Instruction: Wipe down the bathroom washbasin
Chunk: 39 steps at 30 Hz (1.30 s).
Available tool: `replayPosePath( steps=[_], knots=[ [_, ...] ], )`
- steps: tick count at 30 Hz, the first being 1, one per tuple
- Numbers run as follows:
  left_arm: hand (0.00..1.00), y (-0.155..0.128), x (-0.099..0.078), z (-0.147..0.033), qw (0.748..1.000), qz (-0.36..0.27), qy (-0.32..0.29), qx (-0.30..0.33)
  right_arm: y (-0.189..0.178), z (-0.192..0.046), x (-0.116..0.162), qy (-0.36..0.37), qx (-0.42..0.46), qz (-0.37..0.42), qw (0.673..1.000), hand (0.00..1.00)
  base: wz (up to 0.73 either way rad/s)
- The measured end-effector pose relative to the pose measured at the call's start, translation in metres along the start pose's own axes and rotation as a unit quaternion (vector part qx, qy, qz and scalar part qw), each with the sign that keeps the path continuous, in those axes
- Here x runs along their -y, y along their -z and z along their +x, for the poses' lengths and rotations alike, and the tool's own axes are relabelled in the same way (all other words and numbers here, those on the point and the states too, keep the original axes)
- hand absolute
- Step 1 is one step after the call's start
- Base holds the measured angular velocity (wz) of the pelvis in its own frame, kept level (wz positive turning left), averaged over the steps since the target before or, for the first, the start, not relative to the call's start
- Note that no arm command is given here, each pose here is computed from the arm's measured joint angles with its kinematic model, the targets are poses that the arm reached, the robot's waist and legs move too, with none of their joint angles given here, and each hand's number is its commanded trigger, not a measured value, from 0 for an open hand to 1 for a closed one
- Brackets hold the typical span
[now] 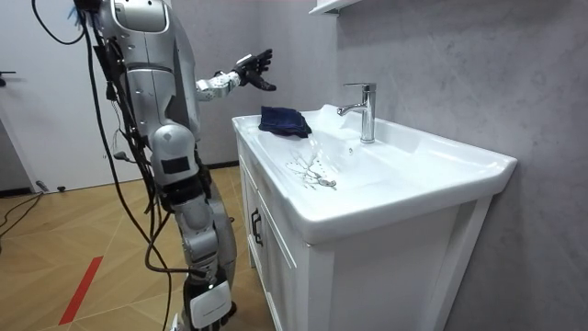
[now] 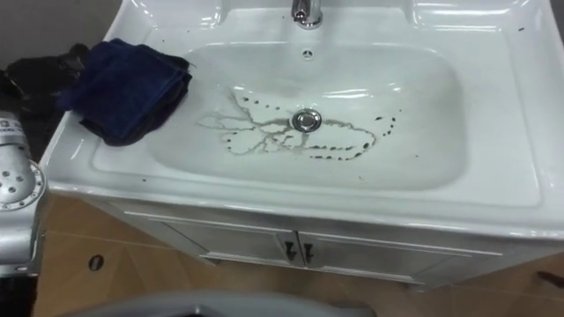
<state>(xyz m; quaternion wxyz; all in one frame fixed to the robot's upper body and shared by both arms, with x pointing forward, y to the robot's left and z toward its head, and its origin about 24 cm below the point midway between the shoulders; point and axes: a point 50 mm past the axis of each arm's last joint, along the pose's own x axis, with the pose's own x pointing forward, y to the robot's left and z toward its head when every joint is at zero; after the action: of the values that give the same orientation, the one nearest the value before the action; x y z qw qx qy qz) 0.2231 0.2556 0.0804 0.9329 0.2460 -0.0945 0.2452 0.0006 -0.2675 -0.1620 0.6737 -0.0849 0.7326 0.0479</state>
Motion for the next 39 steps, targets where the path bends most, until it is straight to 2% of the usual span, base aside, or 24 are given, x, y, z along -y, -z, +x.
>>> replayPosePath(
  steps=[10, 22, 28, 39],
  knots=[
    [0.0, 0.003, 0.014, -0.005, 0.999, -0.008, 0.039, -0.015, -0.003, 0.0, -0.002, -0.004, -0.001, 0.001, 1.0, 0.0, -0.07],
    [0.0, 0.056, 0.03, -0.027, 0.985, 0.061, 0.093, -0.133, -0.002, 0.001, -0.006, -0.002, -0.004, 0.001, 1.0, 0.0, -0.02],
    [0.0, 0.069, 0.03, -0.033, 0.978, 0.075, 0.098, -0.166, 0.002, 0.001, -0.006, -0.006, -0.019, 0.005, 1.0, 0.0, 0.0],
    [0.0, 0.07, 0.029, -0.033, 0.977, 0.079, 0.097, -0.174, 0.003, 0.001, -0.006, -0.008, -0.025, 0.008, 1.0, 0.0, 0.0]
  ],
)
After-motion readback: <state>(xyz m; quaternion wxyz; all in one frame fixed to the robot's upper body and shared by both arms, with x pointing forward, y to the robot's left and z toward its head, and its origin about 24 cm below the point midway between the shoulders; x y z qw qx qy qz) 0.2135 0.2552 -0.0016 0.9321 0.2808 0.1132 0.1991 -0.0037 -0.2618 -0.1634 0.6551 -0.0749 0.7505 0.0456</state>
